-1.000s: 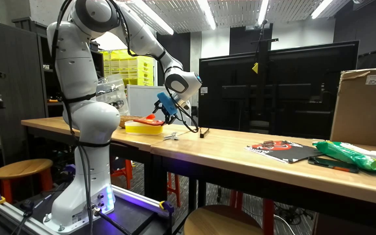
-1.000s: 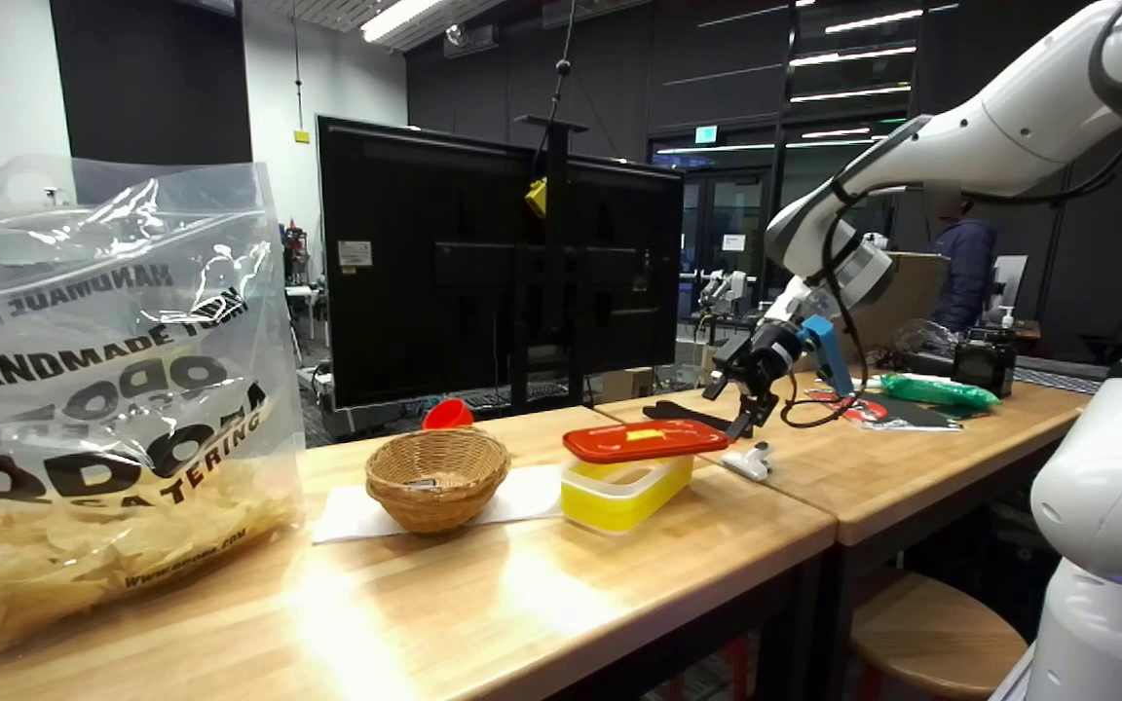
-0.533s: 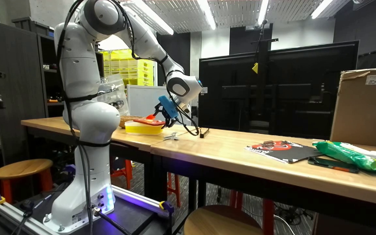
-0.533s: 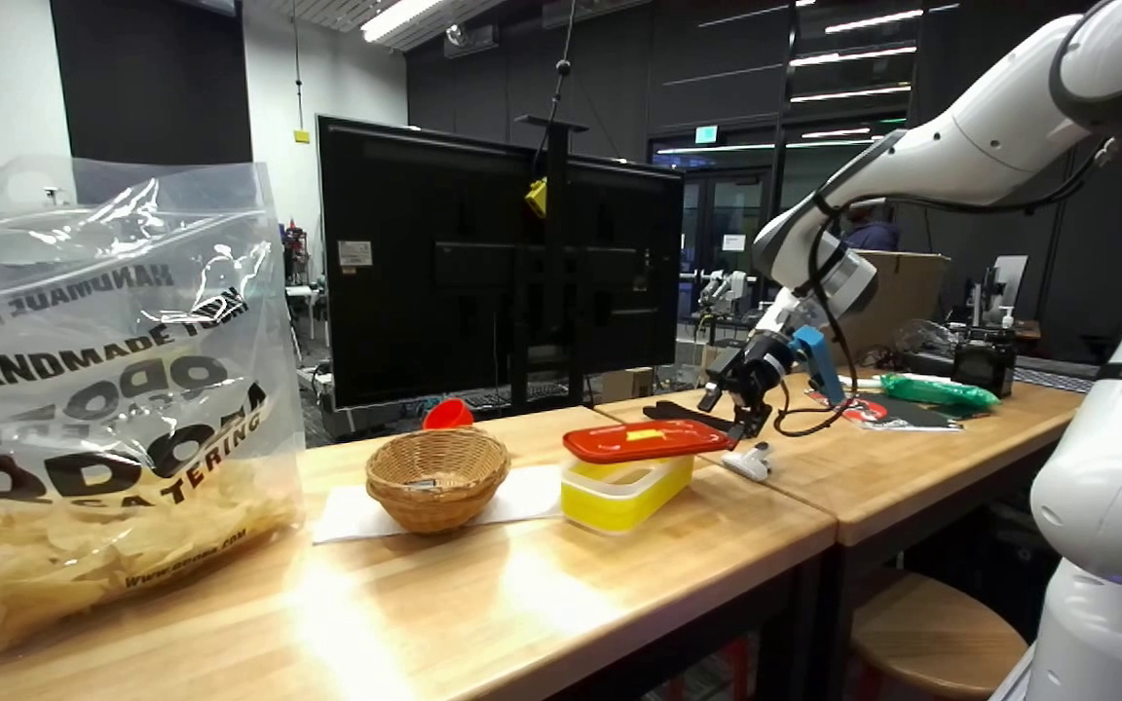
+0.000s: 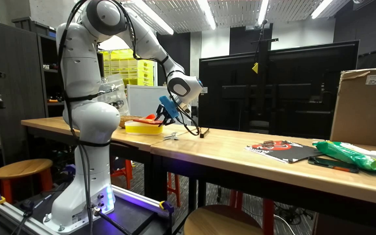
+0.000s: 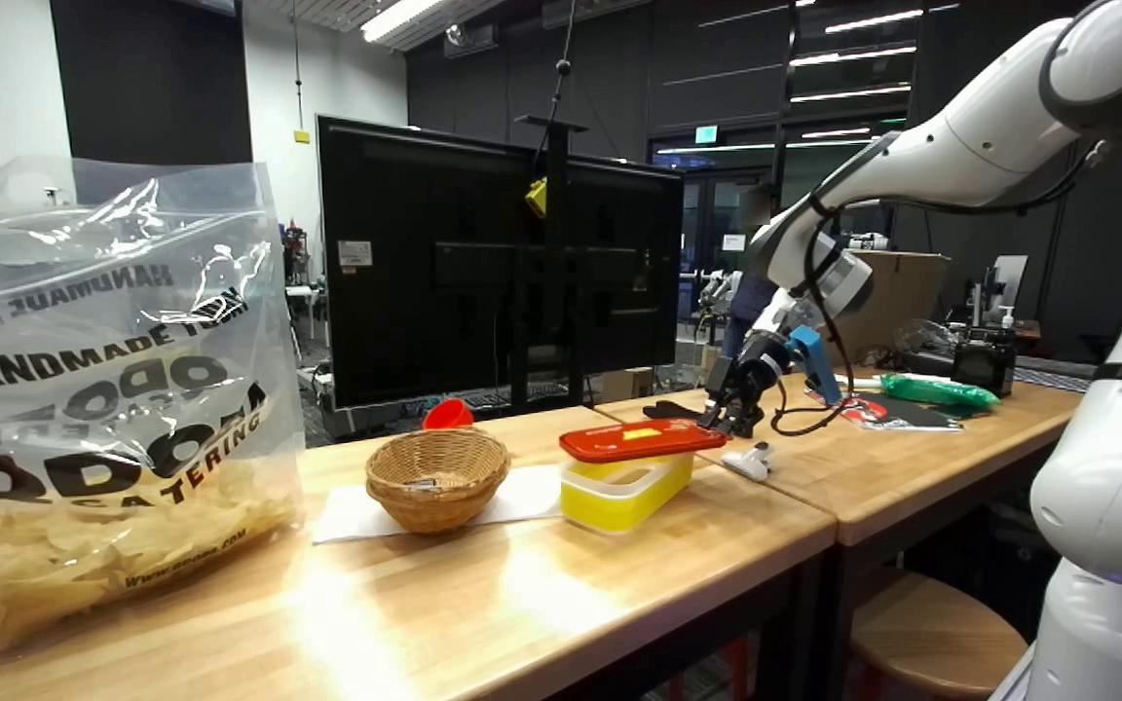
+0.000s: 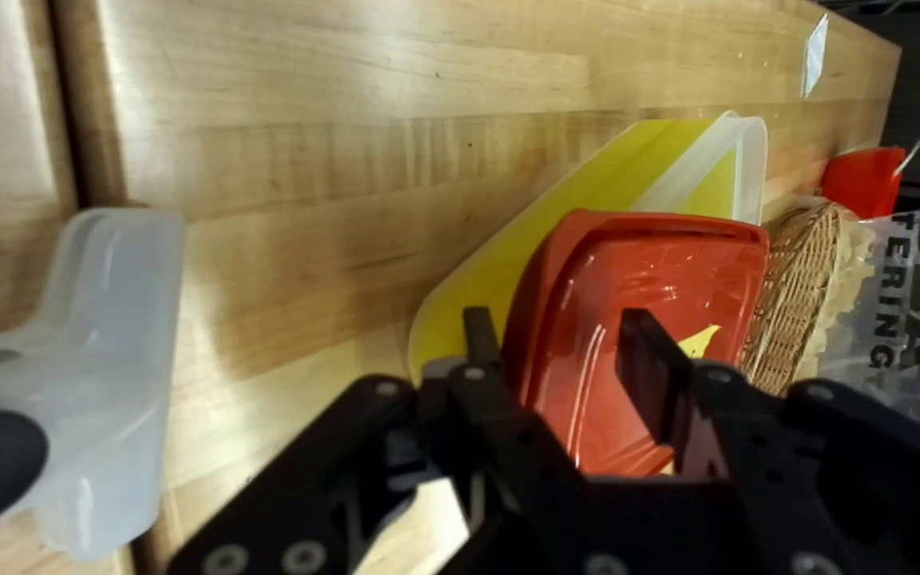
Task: Pick up the red lunch box lid and put it fully on the table
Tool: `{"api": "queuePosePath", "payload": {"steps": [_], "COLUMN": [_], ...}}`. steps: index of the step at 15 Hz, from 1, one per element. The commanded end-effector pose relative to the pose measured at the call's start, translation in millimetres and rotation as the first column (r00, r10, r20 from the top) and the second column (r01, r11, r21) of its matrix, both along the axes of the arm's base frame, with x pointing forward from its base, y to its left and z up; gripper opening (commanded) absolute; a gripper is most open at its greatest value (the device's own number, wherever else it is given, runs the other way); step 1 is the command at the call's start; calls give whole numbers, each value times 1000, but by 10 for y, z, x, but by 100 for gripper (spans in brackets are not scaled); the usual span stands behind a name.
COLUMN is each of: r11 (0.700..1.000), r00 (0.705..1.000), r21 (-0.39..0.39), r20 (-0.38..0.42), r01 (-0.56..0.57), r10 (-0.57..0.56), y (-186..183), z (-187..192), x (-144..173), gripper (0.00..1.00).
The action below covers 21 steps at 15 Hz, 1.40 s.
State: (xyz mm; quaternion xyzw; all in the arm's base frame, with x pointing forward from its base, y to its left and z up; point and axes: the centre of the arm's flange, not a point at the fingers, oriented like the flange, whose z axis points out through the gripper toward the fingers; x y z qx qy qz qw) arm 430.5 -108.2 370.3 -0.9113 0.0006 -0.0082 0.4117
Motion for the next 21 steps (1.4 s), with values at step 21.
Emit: {"api": "queuePosePath", "payload": {"steps": [21], "r11": [983], "r00": [966], "r21": [173], "r20": [236], "r01": [68], "r10": [-108], "y": [-530], "z": [832], "x": [227], "gripper": [5]}}
